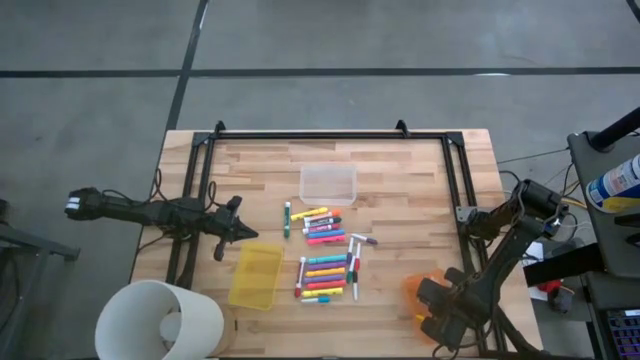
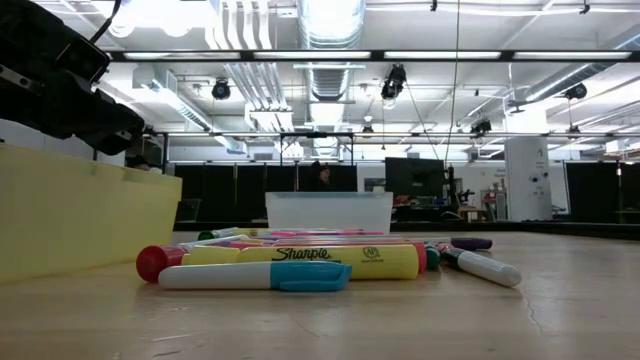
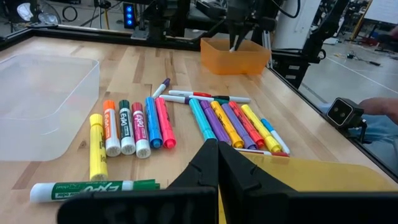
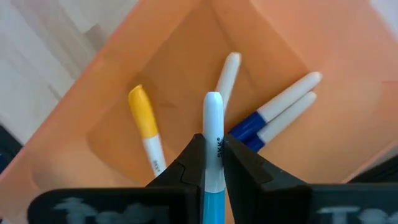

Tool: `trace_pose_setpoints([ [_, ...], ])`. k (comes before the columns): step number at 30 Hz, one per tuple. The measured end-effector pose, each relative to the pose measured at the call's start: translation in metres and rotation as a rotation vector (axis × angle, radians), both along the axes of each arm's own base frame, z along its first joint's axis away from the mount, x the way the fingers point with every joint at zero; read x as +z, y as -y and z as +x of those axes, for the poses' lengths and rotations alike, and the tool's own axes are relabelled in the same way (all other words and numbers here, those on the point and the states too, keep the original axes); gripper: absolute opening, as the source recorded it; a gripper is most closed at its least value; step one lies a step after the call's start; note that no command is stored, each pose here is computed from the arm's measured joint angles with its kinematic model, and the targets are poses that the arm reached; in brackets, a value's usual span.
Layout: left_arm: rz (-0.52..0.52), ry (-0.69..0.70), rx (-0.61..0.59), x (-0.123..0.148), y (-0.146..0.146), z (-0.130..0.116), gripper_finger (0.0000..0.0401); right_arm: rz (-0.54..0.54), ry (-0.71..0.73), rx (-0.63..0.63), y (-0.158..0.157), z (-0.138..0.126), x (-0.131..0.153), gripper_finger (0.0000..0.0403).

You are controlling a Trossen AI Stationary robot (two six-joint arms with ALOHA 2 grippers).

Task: Pick & Place Markers
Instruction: Put the top small blue highlighter pen into the orange bin, then put the top small purple highlighter pen into the orange bin

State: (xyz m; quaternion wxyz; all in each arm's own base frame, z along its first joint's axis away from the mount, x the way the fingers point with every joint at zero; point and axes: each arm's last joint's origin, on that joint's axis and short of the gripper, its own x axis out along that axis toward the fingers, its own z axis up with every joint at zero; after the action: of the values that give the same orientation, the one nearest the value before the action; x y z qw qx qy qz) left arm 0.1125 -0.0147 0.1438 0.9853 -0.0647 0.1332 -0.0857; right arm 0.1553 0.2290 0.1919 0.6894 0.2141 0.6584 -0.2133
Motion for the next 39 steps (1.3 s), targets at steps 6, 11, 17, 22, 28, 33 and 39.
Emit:
trace_pose_setpoints([
  [6, 0.000, 0.000, 0.000, 0.000, 0.000, 0.000, 0.0000, -0.035, -0.022, -0.006, 0.009, 0.003, 0.003, 0.0070],
  [11, 0.000, 0.000, 0.000, 0.000, 0.000, 0.000, 0.0000, -0.044, -0.030, -0.024, 0.019, 0.002, 0.012, 0.0117],
  [17, 0.000, -0.001, 0.000, 0.000, 0.000, 0.000, 0.0000, -0.001, 0.010, -0.025, 0.028, 0.002, 0.027, 0.0151],
  [22, 0.000, -0.004, 0.000, 0.000, 0.000, 0.000, 0.0000, 0.009, 0.112, -0.048, 0.039, 0.002, 0.044, 0.0154],
  [28, 0.001, -0.009, 0.000, -0.001, 0.000, 0.000, 0.0000, -0.079, 0.356, -0.022, 0.051, 0.007, 0.060, 0.0145],
  [33, 0.001, -0.011, 0.000, -0.001, 0.000, 0.000, 0.0000, -0.188, 0.554, 0.066, 0.055, 0.021, 0.068, 0.0139],
  [39, 0.001, -0.011, 0.001, -0.001, 0.000, 0.000, 0.0000, -0.393, 0.688, 0.184, 0.060, 0.048, 0.067, 0.0133],
])
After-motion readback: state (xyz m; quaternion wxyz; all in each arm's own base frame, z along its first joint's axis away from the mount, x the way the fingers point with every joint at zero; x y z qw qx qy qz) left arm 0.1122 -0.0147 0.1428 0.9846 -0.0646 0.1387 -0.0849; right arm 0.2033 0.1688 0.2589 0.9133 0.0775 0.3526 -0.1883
